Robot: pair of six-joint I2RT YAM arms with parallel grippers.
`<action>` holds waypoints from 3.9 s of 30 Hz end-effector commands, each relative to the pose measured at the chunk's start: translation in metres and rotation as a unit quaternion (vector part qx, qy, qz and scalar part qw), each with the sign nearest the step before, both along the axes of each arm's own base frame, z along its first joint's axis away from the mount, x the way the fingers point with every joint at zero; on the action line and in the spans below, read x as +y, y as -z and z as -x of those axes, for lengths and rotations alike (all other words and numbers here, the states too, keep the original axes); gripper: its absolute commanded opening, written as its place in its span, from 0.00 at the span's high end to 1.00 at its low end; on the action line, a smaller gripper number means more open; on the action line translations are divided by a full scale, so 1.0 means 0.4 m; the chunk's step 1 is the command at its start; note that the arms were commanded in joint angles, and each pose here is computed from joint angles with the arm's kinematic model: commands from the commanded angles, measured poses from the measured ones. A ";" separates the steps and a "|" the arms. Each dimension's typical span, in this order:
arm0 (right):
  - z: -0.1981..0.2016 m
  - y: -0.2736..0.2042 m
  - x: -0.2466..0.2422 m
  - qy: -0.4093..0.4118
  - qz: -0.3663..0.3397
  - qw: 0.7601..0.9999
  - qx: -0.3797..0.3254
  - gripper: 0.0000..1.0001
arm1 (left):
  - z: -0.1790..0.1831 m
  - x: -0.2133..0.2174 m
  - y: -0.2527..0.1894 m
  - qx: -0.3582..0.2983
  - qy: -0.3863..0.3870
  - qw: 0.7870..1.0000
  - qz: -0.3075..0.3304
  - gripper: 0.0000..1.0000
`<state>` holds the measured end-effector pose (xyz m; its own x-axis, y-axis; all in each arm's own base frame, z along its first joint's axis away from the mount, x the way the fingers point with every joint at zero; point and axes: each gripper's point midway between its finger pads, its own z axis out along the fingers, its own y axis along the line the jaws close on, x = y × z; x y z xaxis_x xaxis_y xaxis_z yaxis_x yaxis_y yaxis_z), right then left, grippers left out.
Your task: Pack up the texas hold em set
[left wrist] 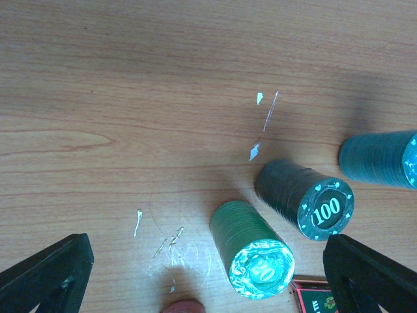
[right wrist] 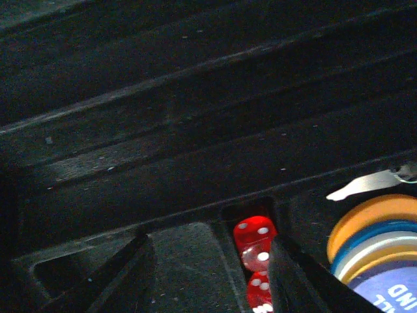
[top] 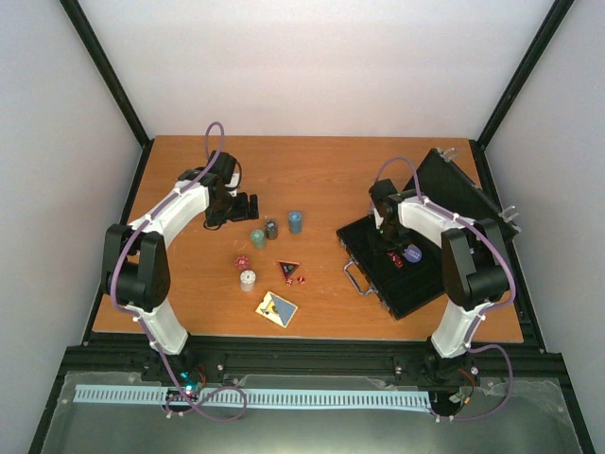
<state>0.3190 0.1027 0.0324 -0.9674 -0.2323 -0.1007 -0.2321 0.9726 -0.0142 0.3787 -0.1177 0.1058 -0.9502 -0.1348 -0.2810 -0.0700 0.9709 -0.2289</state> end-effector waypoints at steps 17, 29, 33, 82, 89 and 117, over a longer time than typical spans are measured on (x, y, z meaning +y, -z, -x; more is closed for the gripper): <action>-0.040 -0.152 0.005 -0.003 -0.012 0.998 -0.068 0.53 | -0.024 -0.011 -0.010 -0.009 0.003 1.000 0.005 0.00; 0.048 -0.082 0.020 -0.001 -0.031 0.999 -0.014 0.52 | -0.019 -0.009 -0.007 -0.008 0.003 1.000 0.004 0.00; 0.054 -0.065 0.017 -0.001 -0.027 1.000 -0.005 0.52 | -0.020 -0.011 -0.006 -0.007 0.003 1.000 0.005 0.00; 0.026 -0.012 -0.097 0.019 0.108 0.994 -0.031 0.51 | -0.018 -0.008 -0.002 -0.006 0.004 1.000 0.002 0.00; 0.028 0.030 -0.070 0.003 0.082 0.997 -0.012 0.51 | -0.020 -0.006 -0.004 -0.008 0.004 1.000 -0.001 0.00; -0.047 -0.122 -0.033 -0.006 0.046 0.996 -0.073 0.50 | -0.019 -0.009 0.006 -0.002 0.003 1.000 0.002 0.00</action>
<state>0.3410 0.0786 0.0855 -0.9428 -0.2355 -0.2360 -0.1933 0.9628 -0.1888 0.3786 -0.1176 0.0982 -0.9554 -0.1338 -0.2633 -0.0747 0.9720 -0.2229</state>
